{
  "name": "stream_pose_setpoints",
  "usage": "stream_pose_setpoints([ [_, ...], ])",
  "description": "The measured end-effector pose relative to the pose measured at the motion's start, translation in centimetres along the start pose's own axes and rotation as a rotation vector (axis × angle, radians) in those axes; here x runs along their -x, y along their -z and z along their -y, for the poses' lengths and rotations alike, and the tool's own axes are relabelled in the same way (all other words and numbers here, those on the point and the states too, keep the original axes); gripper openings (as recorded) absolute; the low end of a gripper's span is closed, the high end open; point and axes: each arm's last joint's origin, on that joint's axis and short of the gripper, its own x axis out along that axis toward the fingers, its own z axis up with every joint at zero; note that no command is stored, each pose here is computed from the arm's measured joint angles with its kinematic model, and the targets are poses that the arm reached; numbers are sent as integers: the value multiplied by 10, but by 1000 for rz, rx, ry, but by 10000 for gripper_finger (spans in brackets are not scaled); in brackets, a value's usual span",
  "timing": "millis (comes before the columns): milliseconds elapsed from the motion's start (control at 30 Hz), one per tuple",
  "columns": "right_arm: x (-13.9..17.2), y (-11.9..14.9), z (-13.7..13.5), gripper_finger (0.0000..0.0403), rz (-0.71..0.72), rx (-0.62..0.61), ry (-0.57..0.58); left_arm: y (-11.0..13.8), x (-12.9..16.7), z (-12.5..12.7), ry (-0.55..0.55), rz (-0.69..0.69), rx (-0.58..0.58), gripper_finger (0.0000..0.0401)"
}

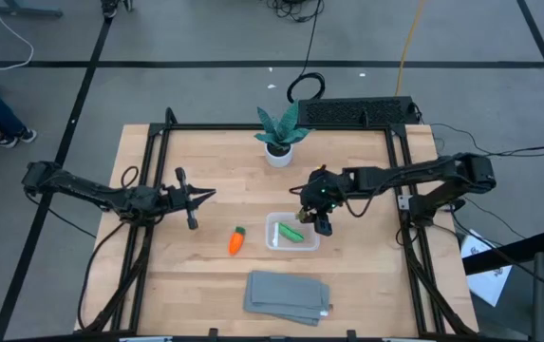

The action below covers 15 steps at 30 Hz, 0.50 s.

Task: Pick and placing Produce into tupperware
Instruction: Put the red strawberry into the transparent container

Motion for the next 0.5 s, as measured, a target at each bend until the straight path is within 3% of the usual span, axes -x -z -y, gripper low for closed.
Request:
stream_pose_setpoints([
  [233,-27,7,-2,142,-64,98,-62,0,0,0,0,0,0,26],
  [500,-36,12,-10,142,-107,199,-83,0,0,0,0,-1,1,26],
])
